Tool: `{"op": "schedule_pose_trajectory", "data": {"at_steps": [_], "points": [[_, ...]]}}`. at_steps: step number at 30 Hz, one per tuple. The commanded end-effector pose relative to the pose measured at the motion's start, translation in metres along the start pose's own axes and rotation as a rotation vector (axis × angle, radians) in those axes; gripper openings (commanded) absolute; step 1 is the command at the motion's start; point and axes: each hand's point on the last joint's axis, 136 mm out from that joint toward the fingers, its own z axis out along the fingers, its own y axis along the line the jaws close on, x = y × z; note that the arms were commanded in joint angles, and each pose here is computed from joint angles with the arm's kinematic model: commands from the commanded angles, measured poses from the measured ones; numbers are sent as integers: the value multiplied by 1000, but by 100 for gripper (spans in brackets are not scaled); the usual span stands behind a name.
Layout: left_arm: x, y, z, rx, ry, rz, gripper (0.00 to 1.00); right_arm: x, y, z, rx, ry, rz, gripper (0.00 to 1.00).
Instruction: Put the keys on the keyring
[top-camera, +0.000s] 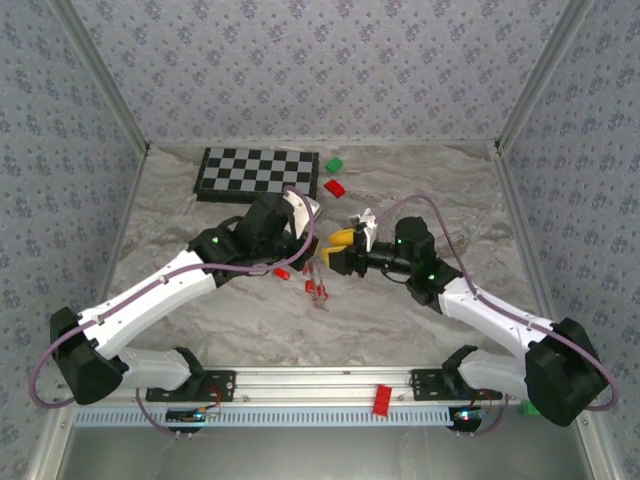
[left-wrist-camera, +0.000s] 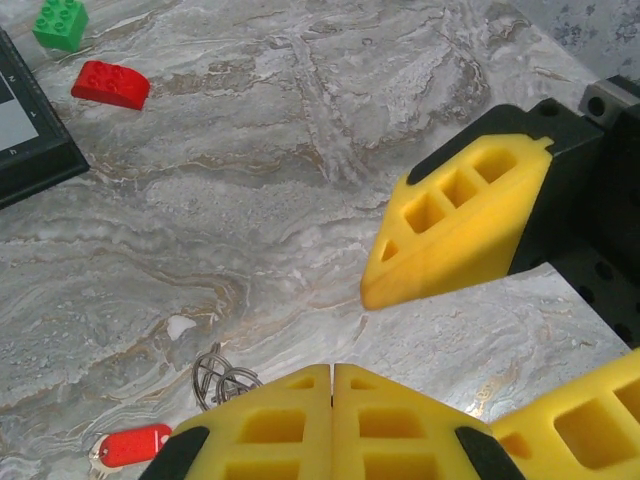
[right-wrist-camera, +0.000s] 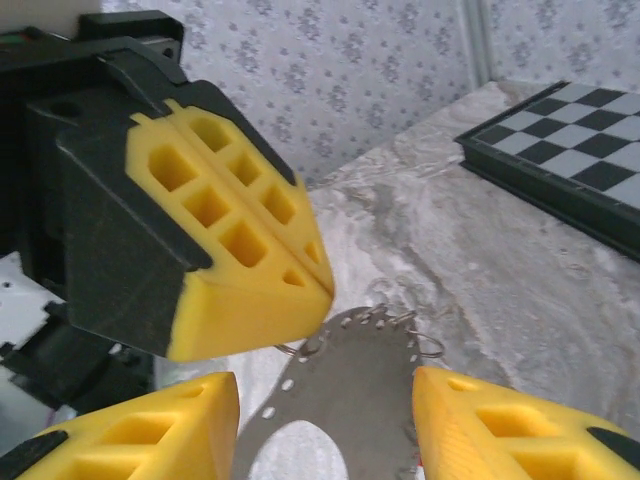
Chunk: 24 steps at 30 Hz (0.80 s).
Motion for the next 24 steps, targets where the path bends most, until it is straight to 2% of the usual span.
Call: {"op": "schedule_pose_trajectory", "data": {"at_steps": [1,6,10,15,23,24], "points": [[-29,-11,-15,53,-82,-12,0,-17,18,2,-93,-33,-4,50],[-29,-13,-13,58,-73,-19,0,-13,12,5,-62,-32,7,43],[-31,-13,-13,64,-79,-32,0,-12,12,7,-100,-32,39,43],[-34,-13,-12,63,-84,-52,0,0,7,14,-31,8,-3,44],[-36,-14,-8,67,-89,-77,0,2,1,12,70,4,-80,34],[-37,-14,-8,70,-98,-79,0,3,0,12,78,7,-85,31]]}}
